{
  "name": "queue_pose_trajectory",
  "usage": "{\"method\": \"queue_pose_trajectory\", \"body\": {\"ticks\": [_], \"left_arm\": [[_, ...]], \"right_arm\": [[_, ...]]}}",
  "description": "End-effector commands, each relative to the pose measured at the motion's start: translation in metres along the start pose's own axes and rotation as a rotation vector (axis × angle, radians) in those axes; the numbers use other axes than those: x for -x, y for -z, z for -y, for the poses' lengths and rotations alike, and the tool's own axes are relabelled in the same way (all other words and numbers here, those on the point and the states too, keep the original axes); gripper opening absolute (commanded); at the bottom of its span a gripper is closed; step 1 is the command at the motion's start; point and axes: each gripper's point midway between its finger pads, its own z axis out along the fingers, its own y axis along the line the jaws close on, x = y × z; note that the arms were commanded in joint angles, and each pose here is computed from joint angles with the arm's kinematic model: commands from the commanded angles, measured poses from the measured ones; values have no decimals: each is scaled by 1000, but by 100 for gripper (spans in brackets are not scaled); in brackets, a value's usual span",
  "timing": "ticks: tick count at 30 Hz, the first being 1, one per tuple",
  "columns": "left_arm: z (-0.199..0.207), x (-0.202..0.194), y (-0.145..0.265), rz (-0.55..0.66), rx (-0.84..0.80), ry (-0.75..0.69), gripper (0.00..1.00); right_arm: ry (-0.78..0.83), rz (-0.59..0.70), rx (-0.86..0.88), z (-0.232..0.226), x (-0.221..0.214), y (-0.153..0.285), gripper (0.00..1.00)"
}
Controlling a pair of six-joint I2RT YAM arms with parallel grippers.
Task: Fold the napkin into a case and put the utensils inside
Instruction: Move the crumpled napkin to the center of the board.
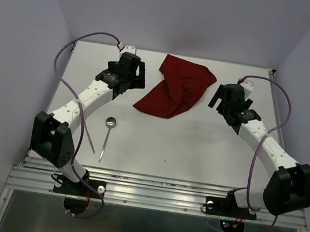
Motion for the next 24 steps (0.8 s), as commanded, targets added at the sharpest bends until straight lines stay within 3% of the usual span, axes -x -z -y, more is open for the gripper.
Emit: {"method": "queue_pose_trajectory", "body": {"ticks": [1,5,8,15,24], "left_arm": [[3,16,3,23,3,24,98],[5,6,-3,-9,9,55,98],[3,-15,-16,-72,41,72,89],[1,-70,-44,-230,109,81,79],[12,-117,-69,-325,119,193,73]], "right_arm": [[-41,34,28,-8,11,-1,100],[-45,36,23,-6,9,-2,100],[-43,29,30,-7,7,-1,100],[-38,43,75,-5,4,9,100],[-27,51,129,-8,1,16,100]]}}
